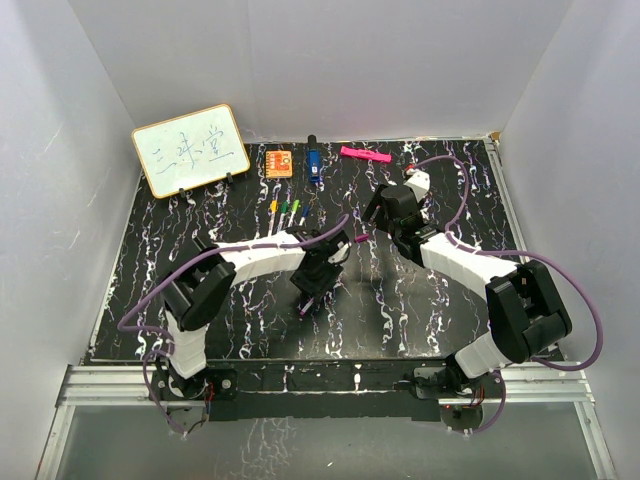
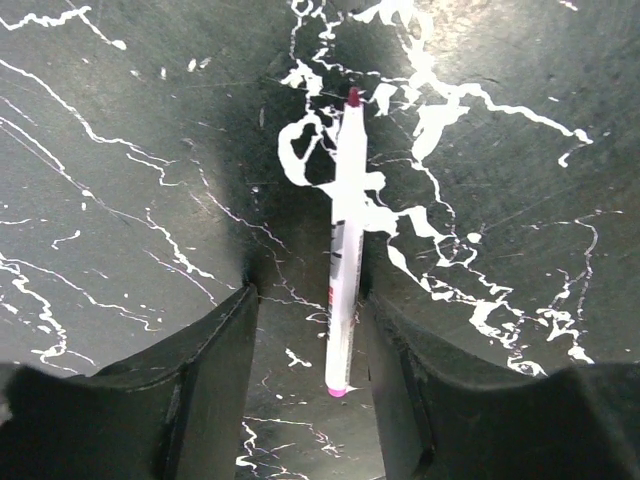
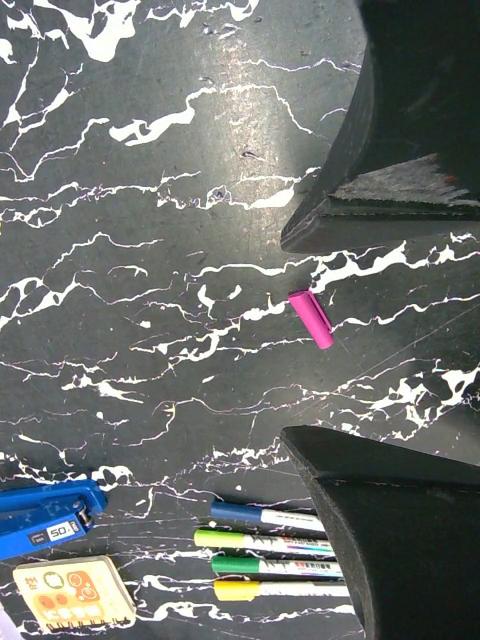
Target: Insert the pens into the pen caps
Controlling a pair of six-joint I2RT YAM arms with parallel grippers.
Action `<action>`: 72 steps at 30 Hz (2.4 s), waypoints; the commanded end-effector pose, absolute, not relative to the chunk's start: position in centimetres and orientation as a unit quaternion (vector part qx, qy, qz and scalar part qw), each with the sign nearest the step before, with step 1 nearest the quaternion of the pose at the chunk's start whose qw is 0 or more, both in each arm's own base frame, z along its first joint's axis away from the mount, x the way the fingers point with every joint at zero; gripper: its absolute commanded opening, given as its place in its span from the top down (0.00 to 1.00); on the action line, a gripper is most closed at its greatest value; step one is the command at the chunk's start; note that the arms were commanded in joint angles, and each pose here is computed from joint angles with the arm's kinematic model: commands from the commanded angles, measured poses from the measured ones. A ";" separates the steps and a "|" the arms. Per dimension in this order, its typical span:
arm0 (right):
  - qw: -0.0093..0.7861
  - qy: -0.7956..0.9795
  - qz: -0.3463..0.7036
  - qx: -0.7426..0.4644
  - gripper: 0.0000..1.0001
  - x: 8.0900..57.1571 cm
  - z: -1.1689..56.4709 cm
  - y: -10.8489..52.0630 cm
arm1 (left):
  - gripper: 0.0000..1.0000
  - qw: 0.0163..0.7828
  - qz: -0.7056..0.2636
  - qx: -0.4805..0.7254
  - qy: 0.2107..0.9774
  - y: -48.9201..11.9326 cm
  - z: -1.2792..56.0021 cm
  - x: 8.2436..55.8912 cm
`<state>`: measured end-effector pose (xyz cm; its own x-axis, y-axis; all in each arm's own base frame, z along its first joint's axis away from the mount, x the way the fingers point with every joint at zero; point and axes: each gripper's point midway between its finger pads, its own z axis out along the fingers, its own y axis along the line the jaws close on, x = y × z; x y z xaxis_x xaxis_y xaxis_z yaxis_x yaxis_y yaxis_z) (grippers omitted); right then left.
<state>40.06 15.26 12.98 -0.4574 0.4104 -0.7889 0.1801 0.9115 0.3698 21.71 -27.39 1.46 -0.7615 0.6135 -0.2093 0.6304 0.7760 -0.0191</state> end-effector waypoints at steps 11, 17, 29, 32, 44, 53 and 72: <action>0.518 0.823 0.138 0.186 0.32 41.1 15.5 15.3 | 0.90 0.087 0.079 0.287 0.951 -23.8 -4.2 24.0; 0.522 0.821 0.132 0.190 0.32 41.0 15.6 14.7 | 0.96 0.056 0.098 0.279 0.954 -22.0 -5.8 23.4; 0.475 0.854 0.109 0.182 0.42 41.0 12.9 15.1 | 1.00 0.084 0.029 0.278 0.957 -23.1 -4.2 24.0; 0.441 0.873 0.098 0.183 0.47 40.4 11.2 15.3 | 1.00 0.107 0.007 0.278 0.955 -23.7 -2.6 25.0; 0.373 0.900 0.094 0.207 0.47 39.2 8.2 17.2 | 1.00 0.189 -0.017 0.267 0.945 -23.8 6.4 27.4; 0.361 0.902 0.106 0.212 0.44 39.7 7.5 19.1 | 1.00 0.235 -0.027 0.265 0.935 -23.7 10.9 28.6; 0.310 0.917 0.049 0.245 0.45 40.3 4.6 18.9 | 1.00 0.274 -0.029 0.249 0.928 -21.8 13.3 29.2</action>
<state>38.81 18.88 3.39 -0.7256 0.4575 -0.5140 0.3879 0.8889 0.2436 29.27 -22.51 11.77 -0.7445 0.4530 -0.4904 0.4802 0.8737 0.0781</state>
